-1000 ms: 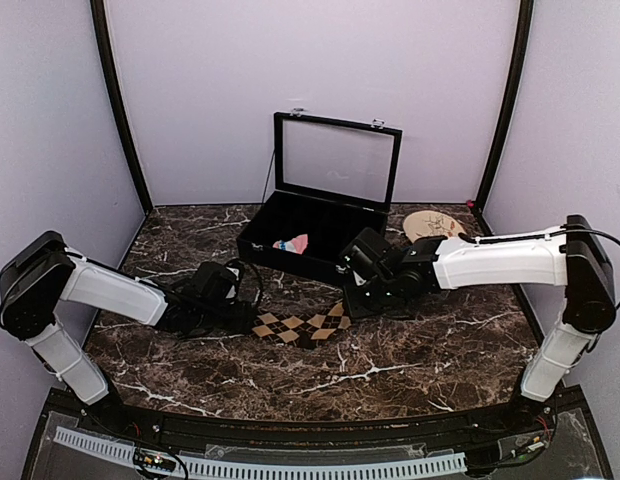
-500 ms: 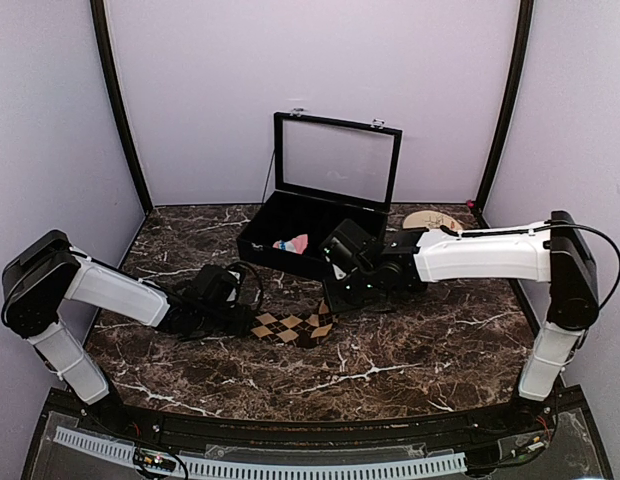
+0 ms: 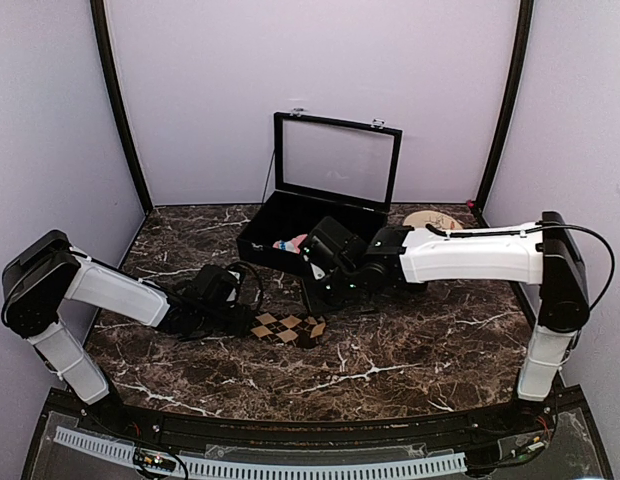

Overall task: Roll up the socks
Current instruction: Fold the sock at the center of the board.

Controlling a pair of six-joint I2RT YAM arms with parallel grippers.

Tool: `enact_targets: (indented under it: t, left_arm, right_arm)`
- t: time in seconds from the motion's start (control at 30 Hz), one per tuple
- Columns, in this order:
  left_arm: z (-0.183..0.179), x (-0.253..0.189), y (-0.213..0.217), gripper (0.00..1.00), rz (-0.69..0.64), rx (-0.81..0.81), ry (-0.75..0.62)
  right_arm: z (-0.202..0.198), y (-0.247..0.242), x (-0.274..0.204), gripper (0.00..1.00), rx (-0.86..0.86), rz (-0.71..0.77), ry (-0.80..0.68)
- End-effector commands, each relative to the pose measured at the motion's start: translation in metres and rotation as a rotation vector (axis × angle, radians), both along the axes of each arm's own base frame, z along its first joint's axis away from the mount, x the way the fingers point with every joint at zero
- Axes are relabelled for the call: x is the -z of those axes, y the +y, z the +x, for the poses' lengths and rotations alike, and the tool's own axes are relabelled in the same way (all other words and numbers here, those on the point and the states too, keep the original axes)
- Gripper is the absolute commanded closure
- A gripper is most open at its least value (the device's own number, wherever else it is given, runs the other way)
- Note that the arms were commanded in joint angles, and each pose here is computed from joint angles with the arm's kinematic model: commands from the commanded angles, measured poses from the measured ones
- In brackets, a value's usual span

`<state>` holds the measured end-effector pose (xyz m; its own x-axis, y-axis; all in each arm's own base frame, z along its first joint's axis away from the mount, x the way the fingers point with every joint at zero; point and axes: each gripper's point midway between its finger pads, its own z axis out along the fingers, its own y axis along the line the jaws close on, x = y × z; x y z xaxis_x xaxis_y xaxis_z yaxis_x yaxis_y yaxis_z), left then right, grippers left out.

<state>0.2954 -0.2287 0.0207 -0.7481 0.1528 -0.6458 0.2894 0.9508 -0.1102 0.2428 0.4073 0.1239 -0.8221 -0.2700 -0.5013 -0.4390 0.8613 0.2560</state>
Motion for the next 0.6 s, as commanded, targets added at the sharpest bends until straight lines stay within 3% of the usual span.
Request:
enact_targets:
  t: [0.0,0.57]
  left_arm:
    - [-0.010,0.004,0.001,0.51,-0.005,0.019,0.026]
    - [-0.010,-0.001,-0.002,0.52,-0.028,0.019,0.020]
  right_arm:
    - [-0.008,0.026,-0.010,0.91,-0.033,0.051,0.004]
    - [-0.018,0.069,-0.015,0.90,-0.097,0.101,0.025]
